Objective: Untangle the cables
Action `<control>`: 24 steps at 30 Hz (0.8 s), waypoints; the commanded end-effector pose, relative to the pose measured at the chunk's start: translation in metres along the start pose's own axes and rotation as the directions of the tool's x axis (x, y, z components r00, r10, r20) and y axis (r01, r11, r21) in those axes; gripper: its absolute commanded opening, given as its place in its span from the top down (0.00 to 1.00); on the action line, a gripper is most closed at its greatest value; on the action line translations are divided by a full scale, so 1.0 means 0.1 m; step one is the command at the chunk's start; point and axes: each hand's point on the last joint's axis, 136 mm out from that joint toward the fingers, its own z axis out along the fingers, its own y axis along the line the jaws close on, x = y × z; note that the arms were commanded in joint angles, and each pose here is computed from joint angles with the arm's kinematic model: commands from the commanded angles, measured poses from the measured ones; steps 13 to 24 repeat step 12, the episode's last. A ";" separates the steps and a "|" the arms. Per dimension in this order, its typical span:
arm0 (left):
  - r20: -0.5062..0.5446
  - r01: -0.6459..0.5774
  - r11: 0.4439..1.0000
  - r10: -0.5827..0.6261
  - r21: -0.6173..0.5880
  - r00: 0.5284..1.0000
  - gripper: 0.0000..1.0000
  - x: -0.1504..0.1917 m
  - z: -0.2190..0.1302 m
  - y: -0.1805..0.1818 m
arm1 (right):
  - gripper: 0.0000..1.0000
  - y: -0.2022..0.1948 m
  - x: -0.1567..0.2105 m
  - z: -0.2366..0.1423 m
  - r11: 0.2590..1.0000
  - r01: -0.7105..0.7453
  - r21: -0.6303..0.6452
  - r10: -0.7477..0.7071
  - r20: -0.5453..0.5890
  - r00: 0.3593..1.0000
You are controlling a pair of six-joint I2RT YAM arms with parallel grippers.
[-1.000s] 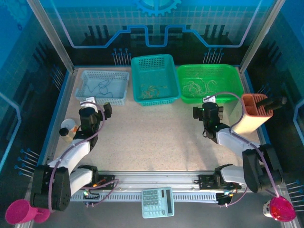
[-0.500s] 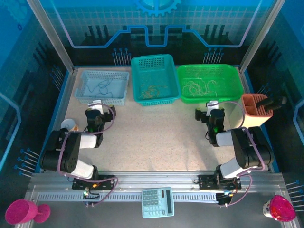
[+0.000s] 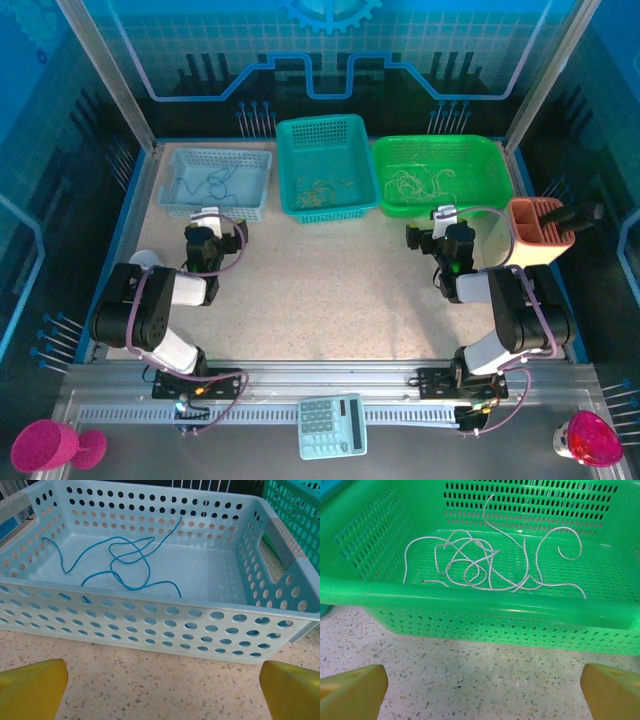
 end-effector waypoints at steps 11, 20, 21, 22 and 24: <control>0.015 -0.017 0.999 0.016 0.032 1.000 0.01 -0.06 0.02 -0.06 | 0.00 0.01 -0.09 0.02 1.000 0.010 -0.028 -0.010 0.026 1.000; 0.017 -0.017 0.999 0.016 0.030 1.000 0.01 -0.07 0.02 -0.05 | 0.00 0.00 -0.10 0.02 1.000 0.010 -0.020 -0.010 0.030 0.999; 0.017 -0.017 0.999 0.016 0.030 1.000 0.01 -0.07 0.02 -0.05 | 0.00 0.00 -0.10 0.02 1.000 0.010 -0.020 -0.010 0.030 0.999; 0.017 -0.017 0.999 0.016 0.030 1.000 0.01 -0.07 0.02 -0.05 | 0.00 0.00 -0.10 0.02 1.000 0.010 -0.020 -0.010 0.030 0.999; 0.017 -0.017 0.999 0.016 0.030 1.000 0.01 -0.07 0.02 -0.05 | 0.00 0.00 -0.10 0.02 1.000 0.010 -0.020 -0.010 0.030 0.999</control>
